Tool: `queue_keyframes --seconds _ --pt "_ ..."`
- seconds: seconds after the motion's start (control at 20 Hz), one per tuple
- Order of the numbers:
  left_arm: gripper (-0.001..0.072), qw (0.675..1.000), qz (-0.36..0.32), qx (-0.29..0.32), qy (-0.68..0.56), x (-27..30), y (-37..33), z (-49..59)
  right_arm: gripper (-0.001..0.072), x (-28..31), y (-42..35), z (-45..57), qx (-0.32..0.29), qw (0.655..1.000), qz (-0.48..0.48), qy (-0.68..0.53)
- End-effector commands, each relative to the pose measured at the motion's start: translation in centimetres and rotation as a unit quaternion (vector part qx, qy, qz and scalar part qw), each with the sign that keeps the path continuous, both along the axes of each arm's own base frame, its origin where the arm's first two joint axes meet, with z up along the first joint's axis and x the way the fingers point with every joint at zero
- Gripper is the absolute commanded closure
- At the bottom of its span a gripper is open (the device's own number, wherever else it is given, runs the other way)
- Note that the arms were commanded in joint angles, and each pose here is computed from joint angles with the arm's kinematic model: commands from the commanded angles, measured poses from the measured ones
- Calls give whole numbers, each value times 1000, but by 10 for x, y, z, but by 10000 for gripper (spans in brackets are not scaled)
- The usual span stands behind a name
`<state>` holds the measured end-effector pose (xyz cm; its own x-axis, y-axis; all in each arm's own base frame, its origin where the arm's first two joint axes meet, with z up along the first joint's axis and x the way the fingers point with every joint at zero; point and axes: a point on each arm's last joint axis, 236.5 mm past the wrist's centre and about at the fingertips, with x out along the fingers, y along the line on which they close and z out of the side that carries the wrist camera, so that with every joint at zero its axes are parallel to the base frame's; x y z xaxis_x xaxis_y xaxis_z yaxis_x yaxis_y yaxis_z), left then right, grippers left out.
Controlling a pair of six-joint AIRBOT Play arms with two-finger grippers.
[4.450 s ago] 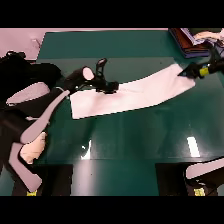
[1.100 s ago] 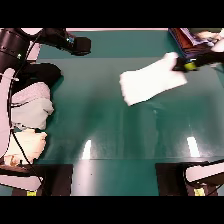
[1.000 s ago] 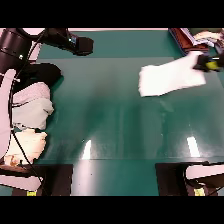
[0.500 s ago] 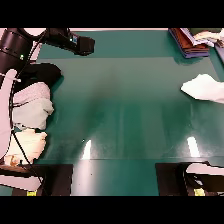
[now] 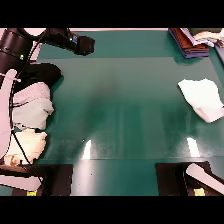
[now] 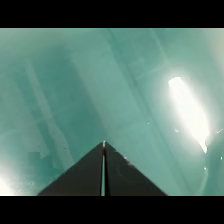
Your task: Fold the shirts.
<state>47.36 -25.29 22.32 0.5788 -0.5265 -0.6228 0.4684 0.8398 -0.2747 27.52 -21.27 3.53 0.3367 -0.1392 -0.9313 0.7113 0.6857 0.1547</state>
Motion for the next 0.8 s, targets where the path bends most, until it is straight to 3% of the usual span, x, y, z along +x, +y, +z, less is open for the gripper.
queue_keyframes --seconds 0.0,0.05,0.2,0.35,0.7,0.75 --pt "685 1000 -7 7 0 -2 0 -2 294 -10 20 4 -11 1000 12 -7" --pt "685 1000 -7 7 1 -2 0 -3 243 -13 19 14 -18 1000 10 -14" --pt "684 1000 -8 8 4 -3 0 -3 238 -16 15 52 -43 998 1 -49" --pt "685 1000 -4 1 -8 2 -1 2 239 12 55 90 -14 991 36 -126" --pt "685 1000 -4 1 -8 2 -1 2 246 56 218 107 28 947 275 -164" --pt "685 1000 -4 1 -8 2 -1 2 283 58 242 105 33 937 308 -163"
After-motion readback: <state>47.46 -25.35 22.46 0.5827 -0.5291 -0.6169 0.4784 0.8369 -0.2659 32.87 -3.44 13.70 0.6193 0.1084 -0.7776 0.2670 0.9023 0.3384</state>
